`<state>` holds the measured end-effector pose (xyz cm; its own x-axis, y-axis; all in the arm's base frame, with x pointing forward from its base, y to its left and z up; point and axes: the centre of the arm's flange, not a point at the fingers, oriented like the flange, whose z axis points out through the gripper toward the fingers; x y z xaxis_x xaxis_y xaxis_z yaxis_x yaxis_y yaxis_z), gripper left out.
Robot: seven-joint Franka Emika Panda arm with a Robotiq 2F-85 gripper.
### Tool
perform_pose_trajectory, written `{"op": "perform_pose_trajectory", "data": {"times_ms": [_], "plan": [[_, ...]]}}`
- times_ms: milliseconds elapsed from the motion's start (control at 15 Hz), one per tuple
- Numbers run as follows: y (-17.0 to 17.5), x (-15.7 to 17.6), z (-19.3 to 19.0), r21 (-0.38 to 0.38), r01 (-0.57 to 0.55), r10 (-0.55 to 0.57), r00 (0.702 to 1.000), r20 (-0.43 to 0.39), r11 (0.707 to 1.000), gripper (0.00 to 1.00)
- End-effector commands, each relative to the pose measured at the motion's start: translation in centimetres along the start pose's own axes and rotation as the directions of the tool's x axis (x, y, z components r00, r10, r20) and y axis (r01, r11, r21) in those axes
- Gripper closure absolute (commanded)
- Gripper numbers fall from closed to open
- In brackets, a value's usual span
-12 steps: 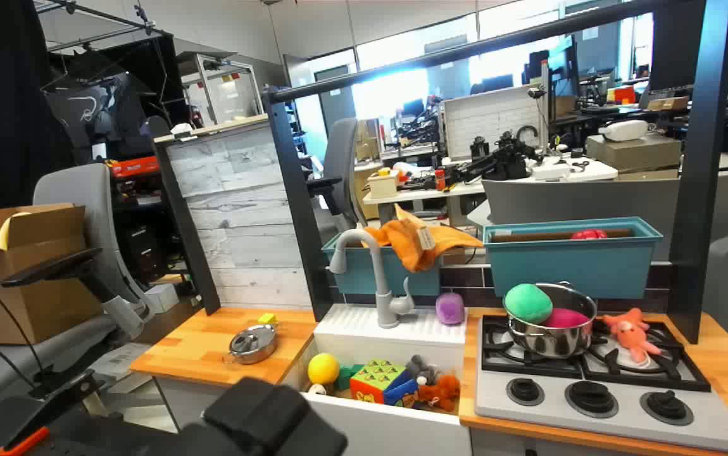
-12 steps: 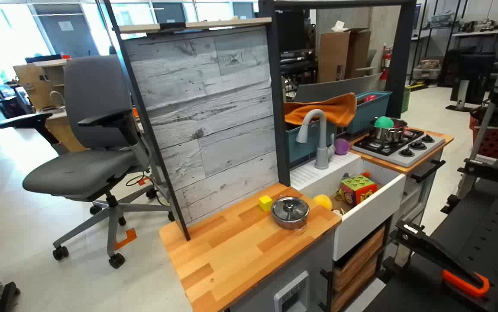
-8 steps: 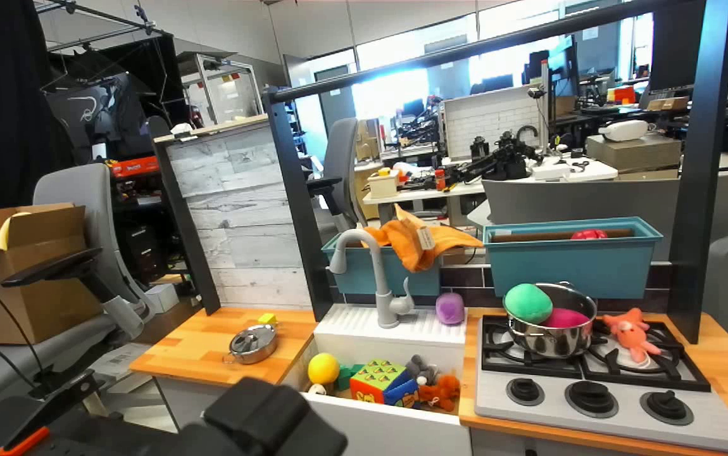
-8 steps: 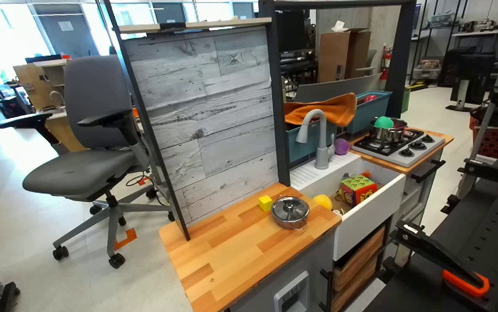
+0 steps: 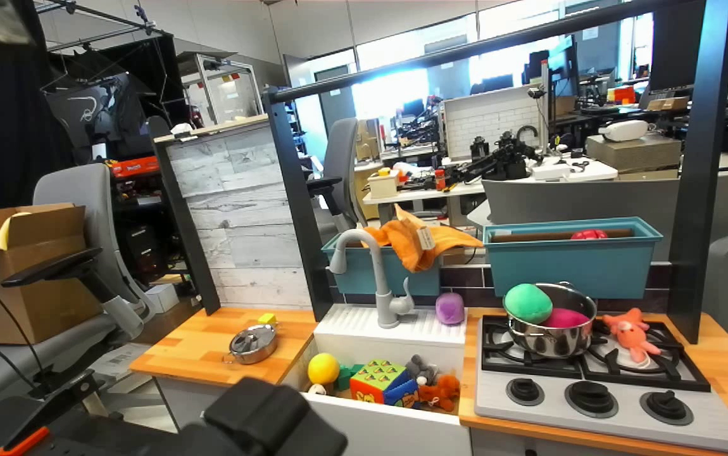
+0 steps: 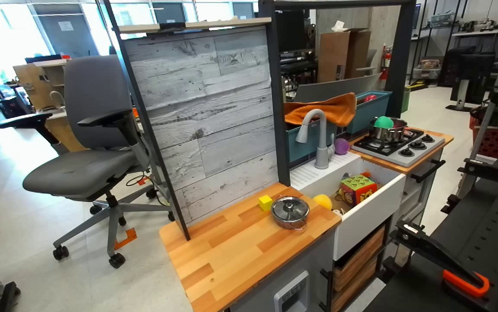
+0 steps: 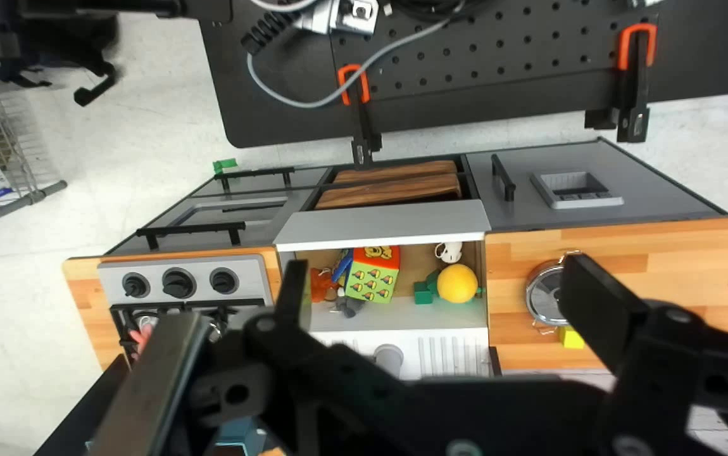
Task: Hang the orange towel on the black rod
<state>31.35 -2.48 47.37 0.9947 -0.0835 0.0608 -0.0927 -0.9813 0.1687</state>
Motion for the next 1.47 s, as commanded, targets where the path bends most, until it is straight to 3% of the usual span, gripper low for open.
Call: {"op": "perform_pose_trajectory", "data": {"times_ms": [0, 533, 733, 1133, 1400], "plan": [[-2.3, 7.4, 4.7, -0.045, -0.001, 0.001, 1.000, -0.005, 0.999, 0.00], [-2.2, 19.3, 13.1, -0.080, -0.001, -0.001, 1.000, -0.022, 0.997, 0.00], [-2.0, 24.4, 15.3, -0.024, -0.037, 0.036, 0.999, -0.013, 0.999, 0.00], [-2.5, 34.4, 19.9, 0.091, -0.198, 0.199, 0.980, 0.001, 0.976, 0.00], [-1.8, 38.0, 21.1, 0.057, -0.304, 0.306, 0.951, -0.035, 0.951, 0.00]]}}
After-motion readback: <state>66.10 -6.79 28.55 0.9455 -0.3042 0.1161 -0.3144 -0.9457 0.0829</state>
